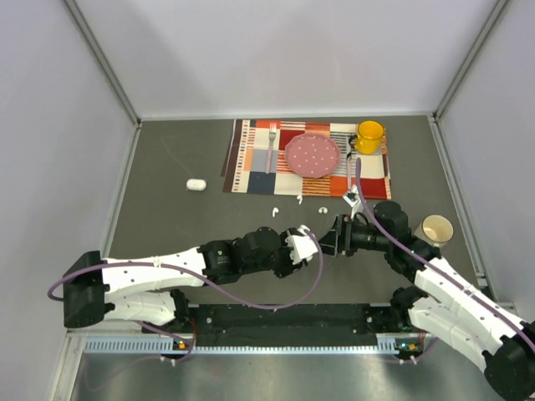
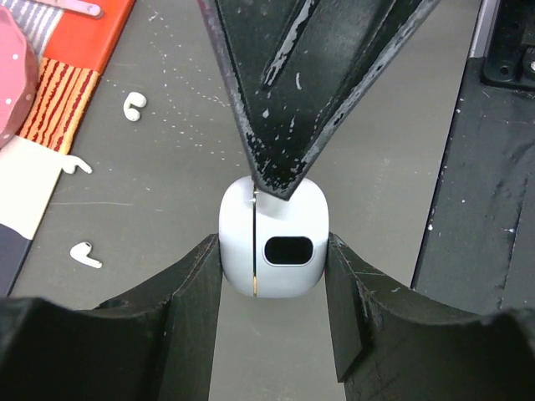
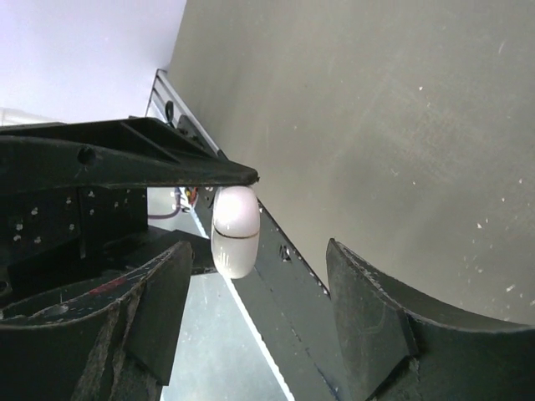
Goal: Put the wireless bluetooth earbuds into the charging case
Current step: Pass from the left arm to the right
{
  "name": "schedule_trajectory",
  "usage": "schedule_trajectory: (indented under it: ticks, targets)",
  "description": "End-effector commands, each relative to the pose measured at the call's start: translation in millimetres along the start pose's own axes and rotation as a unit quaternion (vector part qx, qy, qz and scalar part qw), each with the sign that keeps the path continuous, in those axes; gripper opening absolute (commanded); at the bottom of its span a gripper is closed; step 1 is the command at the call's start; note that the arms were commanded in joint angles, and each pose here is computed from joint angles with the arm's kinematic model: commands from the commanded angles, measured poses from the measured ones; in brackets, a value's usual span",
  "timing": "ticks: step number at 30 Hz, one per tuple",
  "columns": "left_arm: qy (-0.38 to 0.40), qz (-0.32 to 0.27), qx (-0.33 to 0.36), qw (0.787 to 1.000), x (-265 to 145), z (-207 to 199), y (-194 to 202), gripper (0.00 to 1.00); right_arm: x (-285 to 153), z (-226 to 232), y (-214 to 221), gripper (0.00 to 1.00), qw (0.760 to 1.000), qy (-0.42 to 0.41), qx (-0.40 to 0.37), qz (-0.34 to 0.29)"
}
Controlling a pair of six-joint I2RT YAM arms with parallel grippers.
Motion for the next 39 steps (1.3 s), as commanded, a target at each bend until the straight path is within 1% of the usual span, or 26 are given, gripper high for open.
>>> schedule_trajectory:
  ticks: [1, 2, 4, 6, 11, 15, 18, 20, 22, 23, 26, 29, 35, 38, 39]
  targets:
    - [-0.031, -0.044, 0.011, 0.999, -4, 12, -31, 0.25, 6, 18, -12, 0.65, 0.999, -0.035, -0.025, -0.023]
    - [-0.032, -0.044, 0.011, 0.998, -4, 12, -31, 0.26, 7, 21, -9, 0.64, 0.999, -0.038, -0.026, -0.016]
    - [-0.036, -0.044, 0.011, 0.998, -3, 13, -31, 0.26, 9, 21, -8, 0.56, 0.999, -0.038, -0.033, -0.011]
    - [-0.038, -0.049, 0.011, 0.998, -4, 13, -32, 0.26, 11, 20, -4, 0.53, 0.999, -0.035, -0.034, 0.002]
    - [-0.041, -0.053, 0.012, 0.998, -4, 14, -34, 0.27, 14, 18, -2, 0.52, 0.999, -0.034, -0.038, 0.008]
    - [-0.041, -0.053, 0.012, 0.998, -5, 14, -33, 0.27, 16, 20, 0, 0.46, 0.998, -0.041, -0.040, 0.013]
    - [-0.039, -0.055, 0.009, 0.998, -6, 12, -33, 0.27, 18, 19, 2, 0.32, 0.998, -0.043, -0.035, 0.018]
    - [-0.040, -0.071, 0.006, 0.997, -6, 12, -38, 0.27, 20, 20, 1, 0.32, 0.998, -0.052, -0.035, 0.017]
    - [-0.041, -0.080, 0.003, 0.996, -8, 12, -40, 0.28, 21, 21, 1, 0.23, 0.998, -0.055, -0.035, 0.018]
    - [-0.040, -0.085, 0.002, 0.996, -9, 12, -41, 0.28, 22, 20, 1, 0.15, 0.998, -0.056, -0.035, 0.019]
    - [-0.040, -0.094, -0.002, 0.995, -11, 12, -43, 0.30, 22, 21, 0, 0.00, 0.998, -0.059, -0.035, 0.013]
    - [-0.045, -0.097, -0.006, 0.994, -14, 13, -43, 0.33, 21, 25, -2, 0.00, 0.997, -0.068, -0.037, 0.008]
    - [-0.041, -0.094, -0.008, 0.995, -15, 11, -39, 0.34, 21, 25, -3, 0.00, 0.997, -0.070, -0.036, 0.001]
    - [-0.039, -0.090, -0.015, 0.995, -14, 10, -37, 0.38, 21, 27, -4, 0.00, 0.997, -0.074, -0.037, -0.001]
    - [-0.041, -0.090, -0.017, 0.995, -14, 10, -37, 0.41, 20, 27, -4, 0.00, 0.997, -0.075, -0.037, -0.001]
Point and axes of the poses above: each gripper's point midway between its finger pads, its own x axis out along the fingers, its own z axis along the line the jaws close on, y = z × x, the point moved 4 cm from there along -x, back along the fingers, and after that the axes turned 8 degrees about x, right-handed, at the moved point
